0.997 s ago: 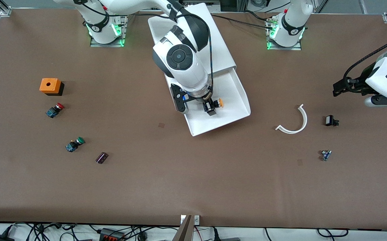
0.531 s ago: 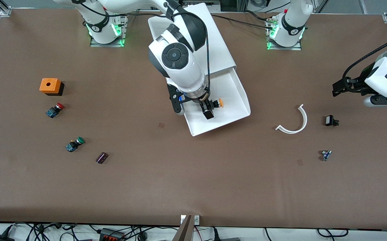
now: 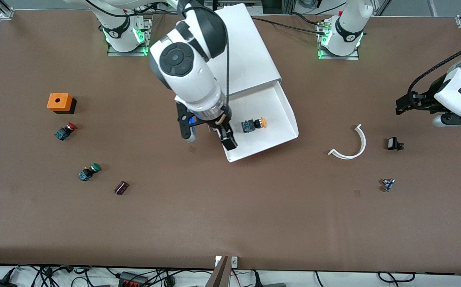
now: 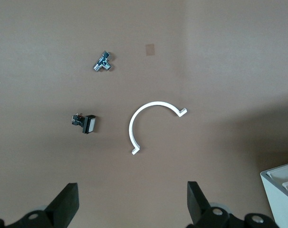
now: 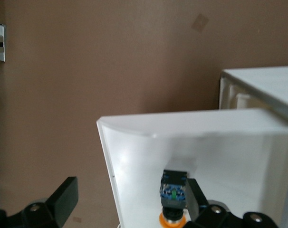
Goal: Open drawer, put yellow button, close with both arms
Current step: 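Withdraw the right gripper while the left gripper reaches the drawer front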
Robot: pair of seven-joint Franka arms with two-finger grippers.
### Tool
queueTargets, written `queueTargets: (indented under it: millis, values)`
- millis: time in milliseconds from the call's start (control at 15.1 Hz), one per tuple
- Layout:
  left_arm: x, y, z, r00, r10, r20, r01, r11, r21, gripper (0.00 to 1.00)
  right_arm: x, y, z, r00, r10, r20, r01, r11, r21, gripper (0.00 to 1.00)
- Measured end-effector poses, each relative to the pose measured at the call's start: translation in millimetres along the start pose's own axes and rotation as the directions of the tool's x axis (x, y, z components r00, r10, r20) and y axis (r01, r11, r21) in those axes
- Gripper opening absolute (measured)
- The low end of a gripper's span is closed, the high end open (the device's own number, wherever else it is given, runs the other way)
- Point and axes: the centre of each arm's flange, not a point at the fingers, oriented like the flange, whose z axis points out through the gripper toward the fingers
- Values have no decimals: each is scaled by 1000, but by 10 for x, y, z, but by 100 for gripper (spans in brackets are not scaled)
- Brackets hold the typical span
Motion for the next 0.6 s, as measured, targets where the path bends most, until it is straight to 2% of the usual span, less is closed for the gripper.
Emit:
queueTargets:
  millis: [266, 465, 598]
  values:
    - [0, 7, -1, 1000, 0, 0, 0, 1000, -3, 100, 541, -27, -242, 983, -182, -14, 180, 980, -90, 100]
    - [-3, 70, -4, 1000, -8, 3, 8, 999, -49, 100, 957, -39, -308, 947, -321, 1, 317, 936, -155, 100]
    - [5, 128, 16, 1000, -18, 8, 19, 997, -72, 100, 1343, -68, -328, 912, -410, 12, 405, 896, -183, 100]
